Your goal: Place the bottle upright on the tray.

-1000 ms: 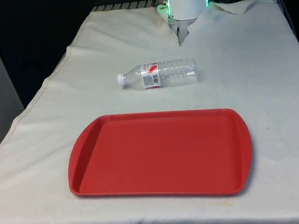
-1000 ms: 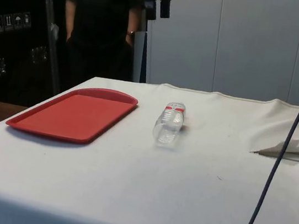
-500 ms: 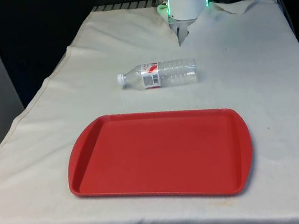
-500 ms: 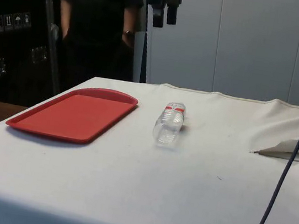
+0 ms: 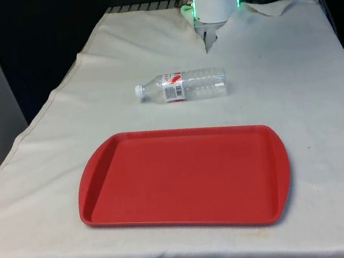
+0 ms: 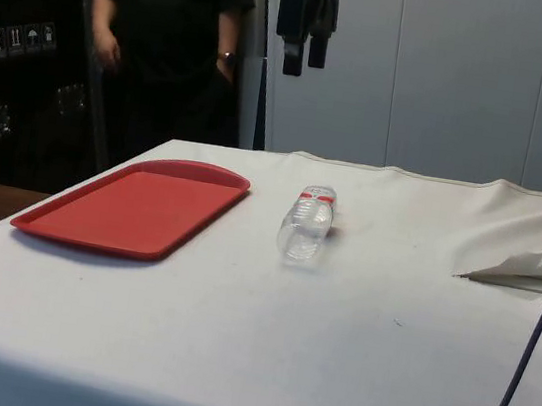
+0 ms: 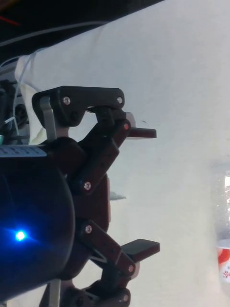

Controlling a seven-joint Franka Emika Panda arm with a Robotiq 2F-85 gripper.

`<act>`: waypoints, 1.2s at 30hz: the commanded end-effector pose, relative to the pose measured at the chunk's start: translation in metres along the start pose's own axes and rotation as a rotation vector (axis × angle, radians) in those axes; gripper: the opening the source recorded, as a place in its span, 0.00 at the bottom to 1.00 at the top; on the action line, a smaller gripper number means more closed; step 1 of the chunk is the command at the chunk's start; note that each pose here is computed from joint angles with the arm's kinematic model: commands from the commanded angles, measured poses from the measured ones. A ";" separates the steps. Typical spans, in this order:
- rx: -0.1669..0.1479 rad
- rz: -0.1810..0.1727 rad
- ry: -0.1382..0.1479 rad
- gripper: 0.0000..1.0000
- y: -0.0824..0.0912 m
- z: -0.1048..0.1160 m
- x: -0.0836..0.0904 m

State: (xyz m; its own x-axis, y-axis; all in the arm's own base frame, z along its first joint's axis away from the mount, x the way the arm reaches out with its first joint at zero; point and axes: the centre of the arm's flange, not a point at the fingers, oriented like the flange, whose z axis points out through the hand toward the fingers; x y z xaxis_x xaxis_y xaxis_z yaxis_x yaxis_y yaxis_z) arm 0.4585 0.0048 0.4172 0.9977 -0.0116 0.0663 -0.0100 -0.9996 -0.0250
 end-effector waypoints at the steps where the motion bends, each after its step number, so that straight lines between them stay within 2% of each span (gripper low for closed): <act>1: -0.009 0.006 0.013 1.00 0.000 0.003 -0.001; 7: -0.007 0.007 0.020 1.00 0.001 0.023 -0.006; 8: -0.001 0.004 0.013 1.00 0.001 0.021 -0.007; 9: -0.007 0.006 0.022 1.00 0.001 0.025 -0.006; 13: -0.007 0.007 0.024 1.00 0.004 0.038 -0.007; 16: -0.007 0.008 0.024 1.00 0.005 0.047 -0.008; 17: -0.004 0.008 0.015 1.00 0.004 0.044 -0.008; 18: -0.007 0.008 0.026 1.00 0.006 0.049 -0.008; 24: -0.010 0.009 0.027 1.00 0.011 0.069 -0.009; 25: -0.009 0.009 0.019 1.00 0.009 0.068 -0.009; 27: -0.012 0.009 0.025 1.00 0.012 0.075 -0.009; 36: -0.012 0.008 0.025 1.00 0.010 0.076 -0.007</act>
State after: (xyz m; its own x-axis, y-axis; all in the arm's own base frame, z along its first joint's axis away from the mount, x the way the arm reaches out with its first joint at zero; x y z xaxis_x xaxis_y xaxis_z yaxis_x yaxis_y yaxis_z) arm 0.4559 -0.0035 0.3411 0.9959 -0.0189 0.0884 -0.0177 -0.9997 -0.0139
